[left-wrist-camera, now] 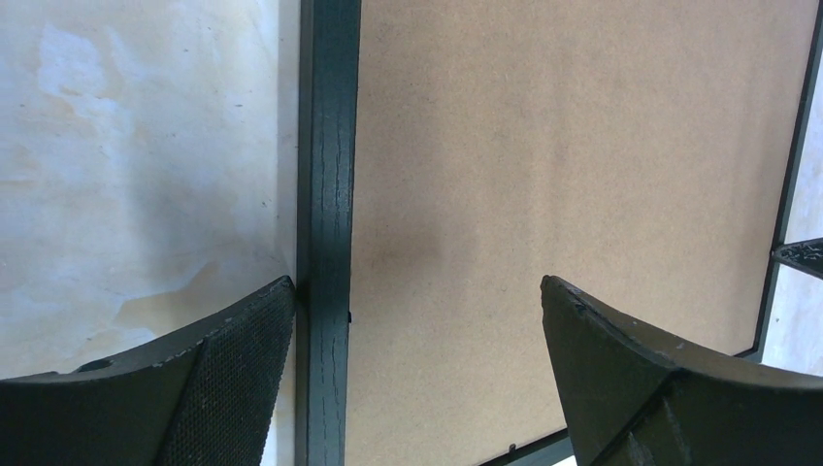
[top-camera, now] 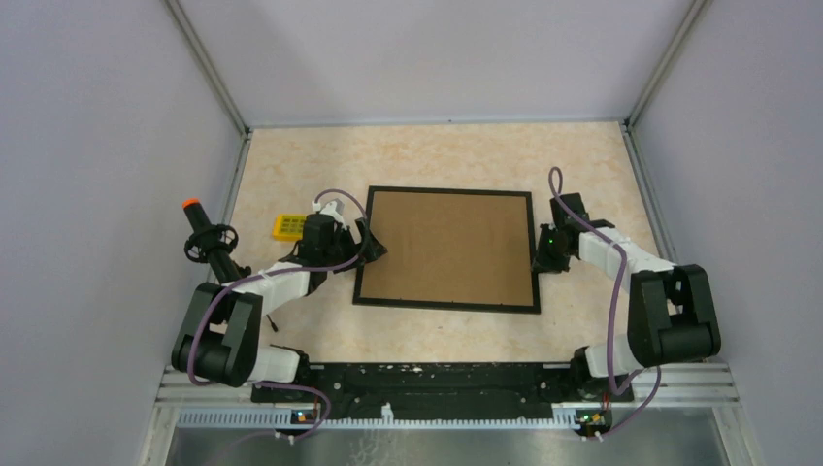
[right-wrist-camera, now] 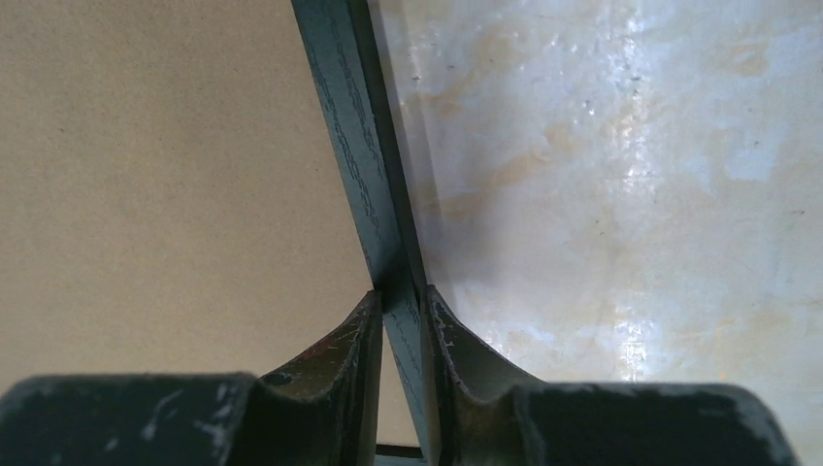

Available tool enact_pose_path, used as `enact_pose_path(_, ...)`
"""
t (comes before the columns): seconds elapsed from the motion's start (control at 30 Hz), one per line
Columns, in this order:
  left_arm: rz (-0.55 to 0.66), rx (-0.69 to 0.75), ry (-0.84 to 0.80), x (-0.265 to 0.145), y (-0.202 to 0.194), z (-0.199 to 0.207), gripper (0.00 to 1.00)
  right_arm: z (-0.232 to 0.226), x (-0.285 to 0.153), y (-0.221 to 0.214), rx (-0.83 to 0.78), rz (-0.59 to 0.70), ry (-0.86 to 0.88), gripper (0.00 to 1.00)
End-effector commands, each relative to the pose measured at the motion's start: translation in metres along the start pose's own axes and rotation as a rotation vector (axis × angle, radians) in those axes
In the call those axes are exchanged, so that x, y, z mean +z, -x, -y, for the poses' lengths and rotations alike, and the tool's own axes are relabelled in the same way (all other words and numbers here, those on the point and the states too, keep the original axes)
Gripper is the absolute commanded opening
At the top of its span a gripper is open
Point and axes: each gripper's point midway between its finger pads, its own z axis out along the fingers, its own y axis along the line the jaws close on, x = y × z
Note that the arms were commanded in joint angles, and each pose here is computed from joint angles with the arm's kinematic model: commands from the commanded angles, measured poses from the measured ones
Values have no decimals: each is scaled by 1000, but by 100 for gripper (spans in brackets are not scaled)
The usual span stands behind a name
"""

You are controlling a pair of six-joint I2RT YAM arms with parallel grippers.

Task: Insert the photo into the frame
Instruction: Install the photo frame at the center of the board.

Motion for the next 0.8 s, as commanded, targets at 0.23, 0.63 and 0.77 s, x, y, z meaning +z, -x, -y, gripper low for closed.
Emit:
enact_pose_path(0.23, -92, -20, -16, 1, -25, -3, 99, -7, 41, -23, -214, -121, -294, 19)
enact_pose_path(0.63, -91, -35, -14, 0, -25, -7, 99, -74, -37, 84, -193, 111, 1, 50)
enact_pose_path(0.77, -90, -37, -17, -1, -25, -7, 99, -59, -27, 106, -91, 78, 85, 46)
